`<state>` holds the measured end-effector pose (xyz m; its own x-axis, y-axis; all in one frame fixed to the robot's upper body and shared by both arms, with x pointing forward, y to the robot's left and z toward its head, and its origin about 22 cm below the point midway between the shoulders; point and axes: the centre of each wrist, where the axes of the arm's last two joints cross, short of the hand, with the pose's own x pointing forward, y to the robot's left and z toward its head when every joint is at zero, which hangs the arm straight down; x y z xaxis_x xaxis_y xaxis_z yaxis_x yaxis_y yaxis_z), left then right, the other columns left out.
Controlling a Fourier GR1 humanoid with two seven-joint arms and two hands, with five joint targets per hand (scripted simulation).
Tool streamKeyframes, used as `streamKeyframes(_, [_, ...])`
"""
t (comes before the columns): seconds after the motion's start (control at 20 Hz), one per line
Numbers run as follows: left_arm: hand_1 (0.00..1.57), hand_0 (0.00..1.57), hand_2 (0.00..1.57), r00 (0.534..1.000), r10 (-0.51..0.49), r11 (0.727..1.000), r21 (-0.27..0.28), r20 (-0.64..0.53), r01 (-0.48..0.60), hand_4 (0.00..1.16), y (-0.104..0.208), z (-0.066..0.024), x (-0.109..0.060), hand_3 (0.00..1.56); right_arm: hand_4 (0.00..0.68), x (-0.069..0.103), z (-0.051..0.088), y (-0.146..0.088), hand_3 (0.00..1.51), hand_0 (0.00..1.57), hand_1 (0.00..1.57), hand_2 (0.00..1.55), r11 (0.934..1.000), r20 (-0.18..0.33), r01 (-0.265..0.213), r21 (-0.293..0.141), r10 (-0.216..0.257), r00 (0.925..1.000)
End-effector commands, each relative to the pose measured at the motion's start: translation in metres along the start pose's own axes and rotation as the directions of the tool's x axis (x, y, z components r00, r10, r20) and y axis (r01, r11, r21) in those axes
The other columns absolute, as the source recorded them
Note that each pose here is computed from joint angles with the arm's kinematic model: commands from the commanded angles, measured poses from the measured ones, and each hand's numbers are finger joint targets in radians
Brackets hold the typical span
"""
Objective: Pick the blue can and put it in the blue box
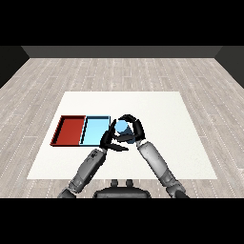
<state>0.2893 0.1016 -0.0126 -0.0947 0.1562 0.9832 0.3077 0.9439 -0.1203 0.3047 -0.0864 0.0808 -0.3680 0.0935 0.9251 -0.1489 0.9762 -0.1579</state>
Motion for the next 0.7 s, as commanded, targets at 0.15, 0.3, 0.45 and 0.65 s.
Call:
streamKeyframes(0.15, [0.00, 0.00, 0.00, 0.999, 0.031, 0.999, -0.012, 0.025, -0.031, 0.00, -0.010, 0.0055, 0.002, 0.00, 0.628, 0.007, -0.007, 0.013, 1.39, 1.46, 1.46, 1.45, 0.9995, -0.012, 0.032, -0.008, -0.032, 0.9994])
streamKeyframes(0.3, [0.00, 0.00, 0.00, 1.000, -0.002, 1.000, -0.017, 0.020, 0.002, 0.00, -0.003, -0.0059, -0.002, 0.00, 0.608, -0.016, 0.009, -0.003, 1.38, 1.45, 1.45, 1.45, 0.9972, -0.035, 0.069, -0.028, -0.070, 0.9969])
streamKeyframes(0.45, [0.00, 0.00, 0.00, 0.999, 0.042, 0.999, -0.036, 0.034, -0.040, 0.00, -0.003, -0.0069, -0.010, 0.00, 0.589, -0.011, 0.001, 0.007, 1.39, 1.46, 1.46, 1.45, 0.9933, -0.020, 0.110, -0.034, -0.111, 0.9936])
streamKeyframes(0.65, [0.00, 0.00, 0.00, 0.998, 0.045, 0.998, -0.055, 0.038, -0.043, 0.00, -0.023, -0.0078, -0.009, 0.00, 0.602, -0.016, 0.029, 0.022, 1.39, 1.45, 1.45, 1.45, 0.9908, -0.033, 0.134, -0.016, -0.135, 0.9903])
